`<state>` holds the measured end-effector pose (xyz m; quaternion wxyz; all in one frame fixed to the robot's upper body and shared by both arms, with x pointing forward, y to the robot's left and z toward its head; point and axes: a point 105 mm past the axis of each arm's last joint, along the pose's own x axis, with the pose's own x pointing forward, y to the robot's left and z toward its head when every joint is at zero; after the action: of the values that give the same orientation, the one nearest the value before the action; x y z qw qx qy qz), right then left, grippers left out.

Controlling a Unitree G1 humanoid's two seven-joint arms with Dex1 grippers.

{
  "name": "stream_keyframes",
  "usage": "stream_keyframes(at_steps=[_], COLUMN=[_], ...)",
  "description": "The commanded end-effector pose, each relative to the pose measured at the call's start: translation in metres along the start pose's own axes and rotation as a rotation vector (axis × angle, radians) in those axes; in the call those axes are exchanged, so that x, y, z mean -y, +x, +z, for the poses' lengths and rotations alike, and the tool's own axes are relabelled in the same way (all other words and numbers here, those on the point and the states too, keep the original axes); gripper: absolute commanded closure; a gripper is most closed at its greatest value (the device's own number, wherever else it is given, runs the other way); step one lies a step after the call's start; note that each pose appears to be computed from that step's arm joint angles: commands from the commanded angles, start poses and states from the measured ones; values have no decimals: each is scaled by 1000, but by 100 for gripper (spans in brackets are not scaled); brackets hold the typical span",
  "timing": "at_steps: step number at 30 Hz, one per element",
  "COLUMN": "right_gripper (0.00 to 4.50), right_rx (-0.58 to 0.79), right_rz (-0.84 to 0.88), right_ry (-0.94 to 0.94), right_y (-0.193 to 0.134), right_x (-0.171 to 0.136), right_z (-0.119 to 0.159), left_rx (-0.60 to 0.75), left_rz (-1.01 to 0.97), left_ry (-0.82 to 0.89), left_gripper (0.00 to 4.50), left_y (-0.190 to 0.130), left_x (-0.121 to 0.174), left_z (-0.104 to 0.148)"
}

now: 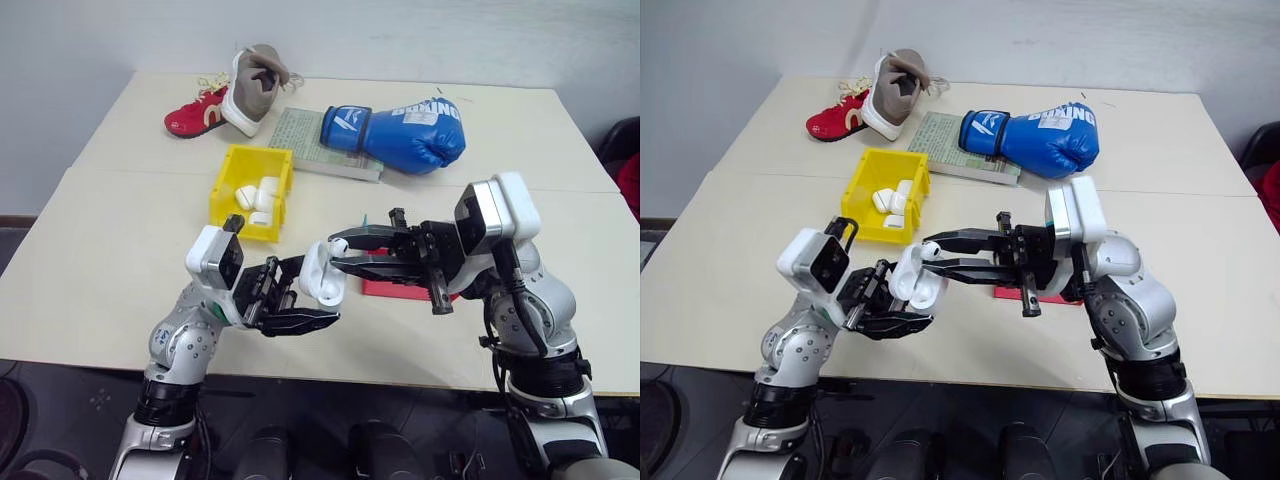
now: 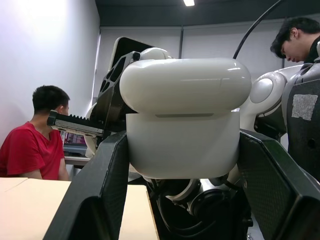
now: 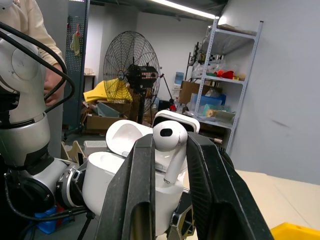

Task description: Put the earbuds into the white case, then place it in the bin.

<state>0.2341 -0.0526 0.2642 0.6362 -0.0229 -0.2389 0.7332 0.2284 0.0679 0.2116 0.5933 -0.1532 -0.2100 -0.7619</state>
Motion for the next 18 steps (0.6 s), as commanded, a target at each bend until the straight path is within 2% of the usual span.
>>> stream_keyframes(at_steps=[1, 18], right_gripper=[401, 401], right_rx=[7, -52], right_rz=[21, 38], right_ry=[-26, -15], right_y=[2, -2], right_x=[-1, -5], right_z=[8, -9], left_rx=[6, 14], left_rz=[-19, -19], left_ry=[27, 43], left_gripper=[173, 173], left_y=[4, 5], left_x=[3, 4], left_z=[2, 4])
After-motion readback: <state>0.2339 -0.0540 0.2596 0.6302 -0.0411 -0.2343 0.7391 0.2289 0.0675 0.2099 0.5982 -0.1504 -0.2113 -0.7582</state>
